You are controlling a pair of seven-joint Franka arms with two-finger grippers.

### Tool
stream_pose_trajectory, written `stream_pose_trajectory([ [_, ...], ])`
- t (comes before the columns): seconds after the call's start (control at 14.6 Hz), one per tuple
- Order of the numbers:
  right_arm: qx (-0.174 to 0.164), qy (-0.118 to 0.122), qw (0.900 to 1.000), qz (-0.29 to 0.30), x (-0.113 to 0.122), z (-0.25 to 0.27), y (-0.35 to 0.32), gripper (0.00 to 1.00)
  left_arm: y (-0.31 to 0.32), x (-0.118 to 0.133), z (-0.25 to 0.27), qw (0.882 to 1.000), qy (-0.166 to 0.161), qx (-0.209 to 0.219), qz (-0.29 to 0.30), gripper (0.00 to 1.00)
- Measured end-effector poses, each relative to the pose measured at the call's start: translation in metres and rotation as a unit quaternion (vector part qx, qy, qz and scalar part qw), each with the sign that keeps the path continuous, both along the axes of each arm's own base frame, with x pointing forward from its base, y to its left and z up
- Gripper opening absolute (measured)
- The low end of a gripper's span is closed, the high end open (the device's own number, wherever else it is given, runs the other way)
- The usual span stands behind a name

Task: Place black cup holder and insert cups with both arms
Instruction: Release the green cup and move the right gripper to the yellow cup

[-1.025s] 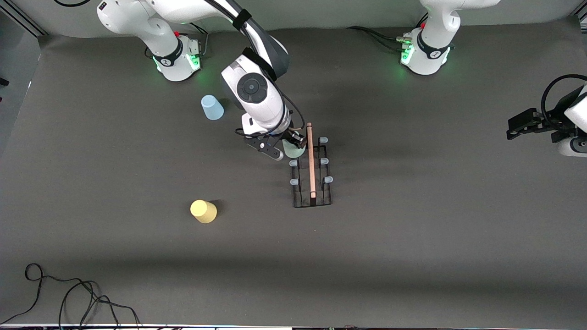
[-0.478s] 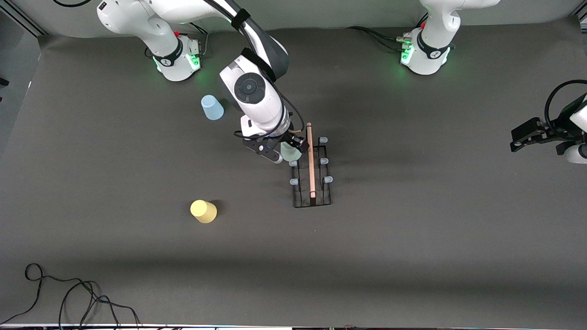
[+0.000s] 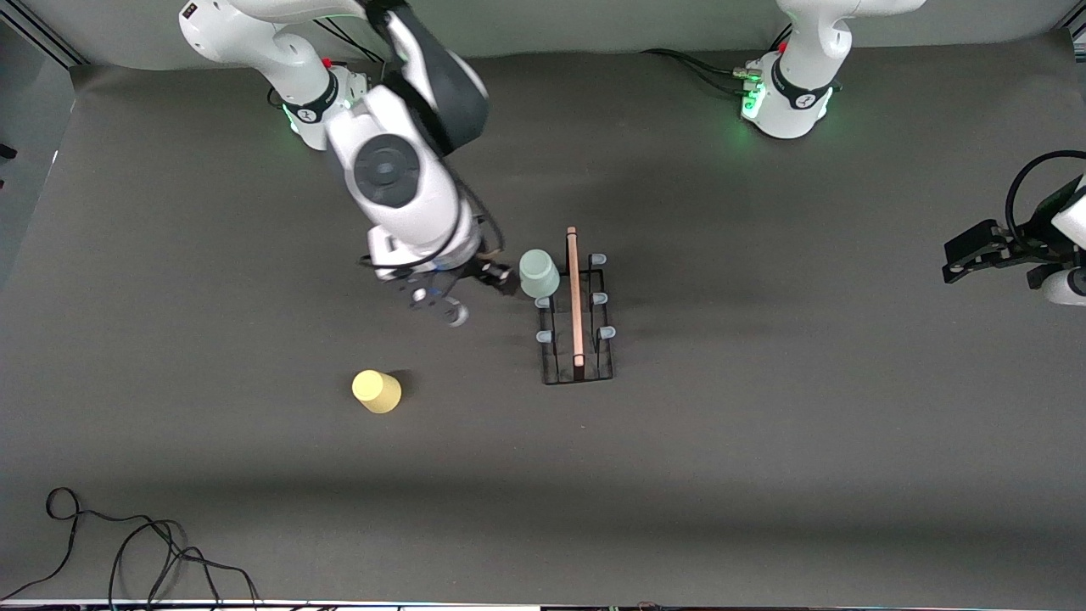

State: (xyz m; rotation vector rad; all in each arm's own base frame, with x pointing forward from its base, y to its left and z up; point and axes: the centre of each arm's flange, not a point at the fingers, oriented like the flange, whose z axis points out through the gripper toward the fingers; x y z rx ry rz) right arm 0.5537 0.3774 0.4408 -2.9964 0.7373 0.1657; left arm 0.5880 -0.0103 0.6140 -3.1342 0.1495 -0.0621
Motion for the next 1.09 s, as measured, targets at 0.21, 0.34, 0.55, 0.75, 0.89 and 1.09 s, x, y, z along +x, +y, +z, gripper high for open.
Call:
stream_pose_trajectory([
  [0.21,-0.012,-0.007,0.998,0.056,0.030,0.003,-0.057,0.93,0.000,0.000,0.000,1.000,0.001,0.000,0.000,1.00],
  [0.34,-0.018,-0.004,0.996,0.093,0.051,-0.004,-0.100,0.93,0.000,0.000,0.000,1.000,-0.002,0.000,0.001,1.00],
  [0.55,-0.019,0.006,0.992,0.127,0.079,-0.025,-0.169,0.93,0.000,0.002,0.002,1.000,-0.011,0.000,0.001,1.00],
  [0.75,-0.022,-0.007,0.990,0.136,0.094,-0.057,-0.209,0.93,0.000,0.003,0.002,1.000,-0.012,0.000,0.001,1.00],
  [0.89,-0.029,-0.022,0.990,0.138,0.097,-0.087,-0.211,0.93,0.000,0.003,0.002,1.000,-0.012,0.000,0.000,1.00],
  [1.09,-0.044,-0.036,0.989,0.139,0.096,-0.139,-0.210,0.93,0.000,0.003,0.002,1.000,-0.012,-0.001,0.000,1.00],
])
